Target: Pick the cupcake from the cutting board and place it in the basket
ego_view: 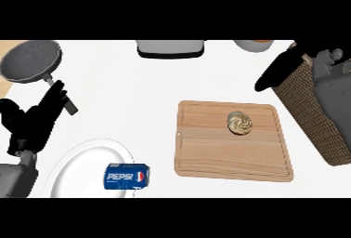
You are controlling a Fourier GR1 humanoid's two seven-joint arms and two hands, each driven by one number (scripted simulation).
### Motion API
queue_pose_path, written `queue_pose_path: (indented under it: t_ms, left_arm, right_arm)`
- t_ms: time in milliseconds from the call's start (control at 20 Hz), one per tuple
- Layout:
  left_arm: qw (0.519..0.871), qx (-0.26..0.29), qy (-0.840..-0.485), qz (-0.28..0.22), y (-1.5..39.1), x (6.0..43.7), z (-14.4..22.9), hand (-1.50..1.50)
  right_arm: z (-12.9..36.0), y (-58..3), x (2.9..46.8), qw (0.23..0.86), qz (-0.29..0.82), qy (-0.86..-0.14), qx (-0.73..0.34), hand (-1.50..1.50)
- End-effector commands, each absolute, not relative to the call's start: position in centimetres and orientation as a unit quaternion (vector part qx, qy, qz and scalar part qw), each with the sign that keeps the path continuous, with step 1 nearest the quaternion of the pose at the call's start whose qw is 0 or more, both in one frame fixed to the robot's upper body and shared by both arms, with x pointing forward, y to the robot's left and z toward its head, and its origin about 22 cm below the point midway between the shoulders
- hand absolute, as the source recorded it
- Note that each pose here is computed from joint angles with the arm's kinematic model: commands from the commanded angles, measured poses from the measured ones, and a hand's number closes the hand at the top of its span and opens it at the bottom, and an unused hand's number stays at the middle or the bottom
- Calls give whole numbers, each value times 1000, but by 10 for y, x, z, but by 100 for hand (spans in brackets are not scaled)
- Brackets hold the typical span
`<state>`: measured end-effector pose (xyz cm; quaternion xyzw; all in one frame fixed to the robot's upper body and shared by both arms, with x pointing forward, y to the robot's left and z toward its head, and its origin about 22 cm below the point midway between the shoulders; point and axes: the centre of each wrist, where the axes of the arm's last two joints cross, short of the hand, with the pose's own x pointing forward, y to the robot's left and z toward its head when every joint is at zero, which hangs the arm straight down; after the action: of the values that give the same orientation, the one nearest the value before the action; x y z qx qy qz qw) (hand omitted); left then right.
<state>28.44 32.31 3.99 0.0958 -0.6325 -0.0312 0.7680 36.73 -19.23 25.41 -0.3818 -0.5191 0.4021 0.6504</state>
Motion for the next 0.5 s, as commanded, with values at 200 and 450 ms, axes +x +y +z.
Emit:
queue_pose_path:
  t_ms: [200,450]
  left_arm:
    - [765,103,-635,-22,309,288,42,0]
    - [765,93,-637,-28,313,296,49,0]
  right_arm:
    - [277,-216,325,691,442,-479,-314,-150]
    - [275,-253,297,697,404,-525,-274,-150]
